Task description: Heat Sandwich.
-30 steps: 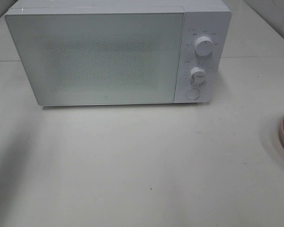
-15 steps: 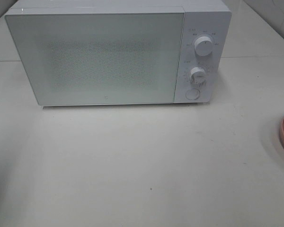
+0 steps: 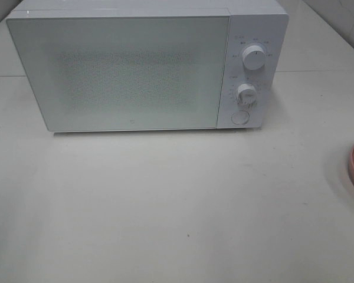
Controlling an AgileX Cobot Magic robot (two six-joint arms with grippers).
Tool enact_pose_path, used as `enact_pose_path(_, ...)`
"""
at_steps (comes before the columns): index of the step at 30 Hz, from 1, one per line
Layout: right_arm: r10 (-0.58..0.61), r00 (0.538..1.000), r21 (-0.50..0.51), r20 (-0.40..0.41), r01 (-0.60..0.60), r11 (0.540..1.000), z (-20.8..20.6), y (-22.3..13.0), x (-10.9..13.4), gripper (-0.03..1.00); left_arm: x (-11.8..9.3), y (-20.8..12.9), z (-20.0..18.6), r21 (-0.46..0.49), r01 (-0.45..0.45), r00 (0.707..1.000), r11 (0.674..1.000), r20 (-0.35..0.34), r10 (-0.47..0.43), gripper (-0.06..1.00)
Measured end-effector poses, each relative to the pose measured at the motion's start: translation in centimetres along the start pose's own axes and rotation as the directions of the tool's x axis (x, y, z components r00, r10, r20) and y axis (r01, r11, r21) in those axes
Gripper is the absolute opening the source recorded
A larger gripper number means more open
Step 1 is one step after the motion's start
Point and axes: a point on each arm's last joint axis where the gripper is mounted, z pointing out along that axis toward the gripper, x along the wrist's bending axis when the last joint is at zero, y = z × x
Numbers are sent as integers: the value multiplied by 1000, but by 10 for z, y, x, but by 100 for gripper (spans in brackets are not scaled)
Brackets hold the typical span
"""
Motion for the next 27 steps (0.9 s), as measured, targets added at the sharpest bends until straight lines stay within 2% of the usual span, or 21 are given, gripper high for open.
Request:
enact_pose_path(3, 0, 1000, 0, 0, 0, 1000, 0, 0, 0, 76, 0, -8, -13, -96, -7, 1000, 995, 2, 8, 98)
enact_pose_path(10, 0, 1000, 0, 0, 0, 1000, 0, 0, 0, 76, 3, -22, -28, -219, -29, 999, 975, -21, 25, 98)
enact_pose_path(17, 0, 1000, 0, 0, 0, 1000, 0, 0, 0, 76, 3, -40, -45, -365, -37, 999, 930, -19, 32, 98)
enact_pose_path(27, 0, 1000, 0, 0, 0, 1000, 0, 0, 0, 76, 3, -42, -47, -385, -38, 999, 922, -19, 33, 98)
